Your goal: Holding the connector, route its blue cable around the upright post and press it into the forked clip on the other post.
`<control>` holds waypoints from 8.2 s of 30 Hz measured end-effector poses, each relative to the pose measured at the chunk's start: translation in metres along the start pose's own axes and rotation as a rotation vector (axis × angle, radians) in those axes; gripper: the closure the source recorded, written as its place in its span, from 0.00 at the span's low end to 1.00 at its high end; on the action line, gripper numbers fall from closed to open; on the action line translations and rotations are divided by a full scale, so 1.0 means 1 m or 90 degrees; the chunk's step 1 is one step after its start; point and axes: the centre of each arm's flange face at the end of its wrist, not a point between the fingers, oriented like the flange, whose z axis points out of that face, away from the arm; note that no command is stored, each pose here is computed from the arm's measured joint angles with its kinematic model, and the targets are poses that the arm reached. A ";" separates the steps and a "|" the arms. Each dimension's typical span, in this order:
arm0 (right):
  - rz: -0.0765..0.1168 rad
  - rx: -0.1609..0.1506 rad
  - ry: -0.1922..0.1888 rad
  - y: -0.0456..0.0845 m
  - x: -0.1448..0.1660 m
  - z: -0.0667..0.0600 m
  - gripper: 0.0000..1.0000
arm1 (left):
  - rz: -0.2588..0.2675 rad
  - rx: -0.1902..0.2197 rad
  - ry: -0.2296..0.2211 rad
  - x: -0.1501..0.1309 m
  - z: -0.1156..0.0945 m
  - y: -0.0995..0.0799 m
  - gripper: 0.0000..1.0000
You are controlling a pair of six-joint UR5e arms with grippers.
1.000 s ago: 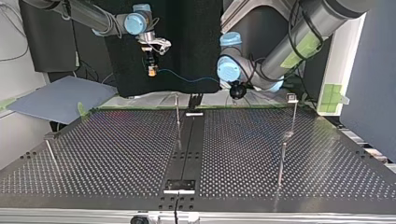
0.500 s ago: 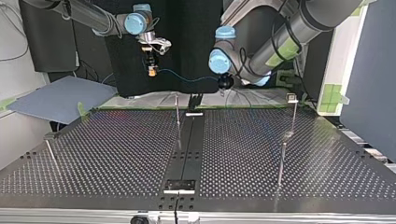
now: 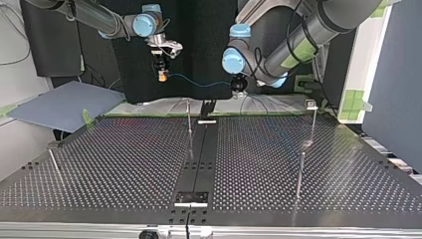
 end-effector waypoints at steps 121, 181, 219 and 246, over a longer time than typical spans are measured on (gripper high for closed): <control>-0.090 0.130 -0.020 -0.032 0.023 0.035 1.00 | -0.369 0.100 -0.134 -0.001 0.022 -0.090 0.01; -0.061 0.082 0.002 -0.001 0.040 0.052 1.00 | -0.364 0.123 -0.191 -0.018 -0.001 -0.120 1.00; -0.033 0.055 0.028 0.030 0.041 0.075 1.00 | -0.418 0.146 -0.180 -0.007 0.023 -0.148 0.98; -0.035 0.062 0.066 0.039 0.057 0.096 1.00 | -0.432 0.158 -0.185 -0.024 0.039 -0.141 0.95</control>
